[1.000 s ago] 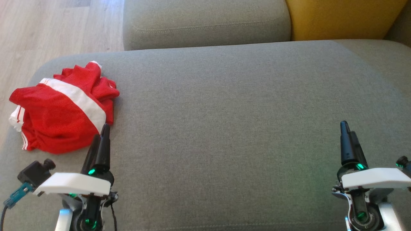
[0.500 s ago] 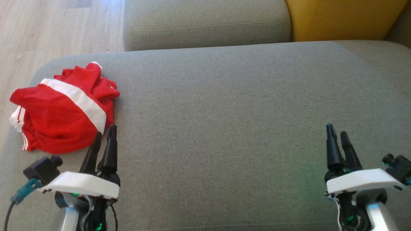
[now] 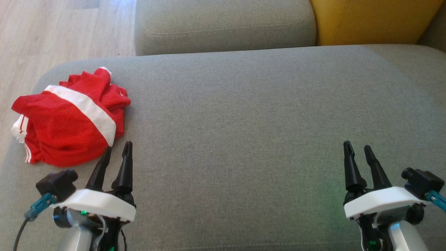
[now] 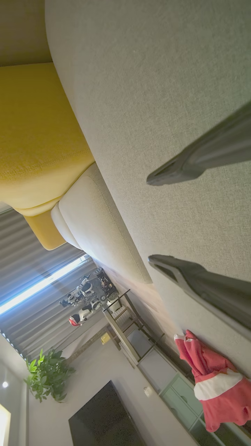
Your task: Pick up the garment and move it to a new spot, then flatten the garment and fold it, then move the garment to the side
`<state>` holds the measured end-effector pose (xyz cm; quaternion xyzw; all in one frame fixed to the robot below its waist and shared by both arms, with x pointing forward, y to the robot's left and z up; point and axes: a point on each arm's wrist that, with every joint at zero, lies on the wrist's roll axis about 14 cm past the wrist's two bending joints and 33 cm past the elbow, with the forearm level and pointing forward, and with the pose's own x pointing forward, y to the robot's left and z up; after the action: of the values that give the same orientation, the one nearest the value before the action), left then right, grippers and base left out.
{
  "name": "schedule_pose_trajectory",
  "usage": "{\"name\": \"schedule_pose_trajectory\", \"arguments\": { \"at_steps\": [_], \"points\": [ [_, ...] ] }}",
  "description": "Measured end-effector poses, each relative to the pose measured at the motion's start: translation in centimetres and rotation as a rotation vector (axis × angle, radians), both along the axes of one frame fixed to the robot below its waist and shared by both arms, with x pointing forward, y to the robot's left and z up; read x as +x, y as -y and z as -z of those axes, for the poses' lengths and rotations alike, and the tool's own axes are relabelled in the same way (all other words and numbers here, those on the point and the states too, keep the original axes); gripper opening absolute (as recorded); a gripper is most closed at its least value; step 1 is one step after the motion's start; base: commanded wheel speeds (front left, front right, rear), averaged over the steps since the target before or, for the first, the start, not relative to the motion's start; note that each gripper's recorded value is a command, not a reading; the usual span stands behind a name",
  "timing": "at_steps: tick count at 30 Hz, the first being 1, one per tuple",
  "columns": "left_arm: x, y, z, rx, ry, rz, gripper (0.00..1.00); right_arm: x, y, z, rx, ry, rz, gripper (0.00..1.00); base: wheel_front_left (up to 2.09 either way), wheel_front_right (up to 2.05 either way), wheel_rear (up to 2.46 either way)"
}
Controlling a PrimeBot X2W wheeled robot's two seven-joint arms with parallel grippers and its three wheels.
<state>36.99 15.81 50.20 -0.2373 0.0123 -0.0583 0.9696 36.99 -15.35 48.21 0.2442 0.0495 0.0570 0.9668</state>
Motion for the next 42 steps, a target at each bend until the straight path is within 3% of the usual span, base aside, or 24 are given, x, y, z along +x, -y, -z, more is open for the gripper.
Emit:
{"name": "schedule_pose_trajectory", "arguments": {
  "at_steps": [21,42],
  "points": [
    [-0.4,0.4,0.2,0.262,0.048,0.016,1.0,-0.1,-0.2,-0.2,-0.27,0.052,-0.036,1.0,0.0,0.0,0.0],
    [-0.8,0.8,0.7,0.456,0.094,0.046,1.0,-0.1,-0.6,-0.7,-0.375,0.094,-0.04,1.0,0.0,0.0,0.0]
  ]
}}
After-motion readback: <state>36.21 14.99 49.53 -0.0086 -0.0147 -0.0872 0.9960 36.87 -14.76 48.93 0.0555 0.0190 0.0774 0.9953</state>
